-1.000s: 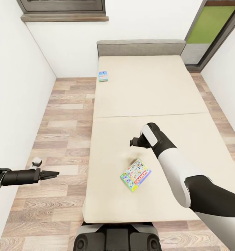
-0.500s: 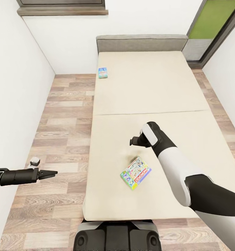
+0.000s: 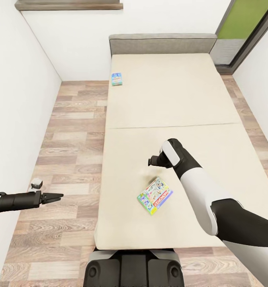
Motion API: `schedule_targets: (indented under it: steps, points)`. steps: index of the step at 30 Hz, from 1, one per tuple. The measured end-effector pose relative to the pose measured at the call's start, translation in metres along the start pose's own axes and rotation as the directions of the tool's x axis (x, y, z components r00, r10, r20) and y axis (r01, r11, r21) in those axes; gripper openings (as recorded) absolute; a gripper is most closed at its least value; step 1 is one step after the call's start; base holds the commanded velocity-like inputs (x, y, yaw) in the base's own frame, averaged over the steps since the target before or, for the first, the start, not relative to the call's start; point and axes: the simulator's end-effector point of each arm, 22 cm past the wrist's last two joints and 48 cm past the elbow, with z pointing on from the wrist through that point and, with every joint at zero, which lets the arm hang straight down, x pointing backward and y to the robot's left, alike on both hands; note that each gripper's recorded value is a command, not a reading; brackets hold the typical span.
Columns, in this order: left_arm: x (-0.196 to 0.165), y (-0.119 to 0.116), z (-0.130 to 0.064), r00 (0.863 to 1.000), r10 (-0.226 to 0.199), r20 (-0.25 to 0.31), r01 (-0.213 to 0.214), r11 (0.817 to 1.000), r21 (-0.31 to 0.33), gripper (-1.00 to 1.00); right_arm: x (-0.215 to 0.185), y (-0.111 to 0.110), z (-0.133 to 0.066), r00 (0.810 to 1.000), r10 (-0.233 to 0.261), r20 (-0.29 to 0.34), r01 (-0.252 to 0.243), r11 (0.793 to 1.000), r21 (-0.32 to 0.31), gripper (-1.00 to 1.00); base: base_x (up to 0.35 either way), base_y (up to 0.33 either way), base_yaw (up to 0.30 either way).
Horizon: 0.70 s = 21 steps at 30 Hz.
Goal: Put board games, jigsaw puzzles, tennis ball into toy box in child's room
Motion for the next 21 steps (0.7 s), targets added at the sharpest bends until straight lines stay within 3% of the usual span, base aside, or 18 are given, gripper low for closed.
schedule_targets:
  steps: [21]
  points:
    - [0.007, 0.014, 0.008, 0.999, -0.029, -0.018, 0.029, 1.0, -0.006, 1.0, 0.011, -0.003, 0.023, 0.999, 0.005, -0.036, -0.005, 1.0, 0.002, 1.0, 0.0, 0.0, 0.0]
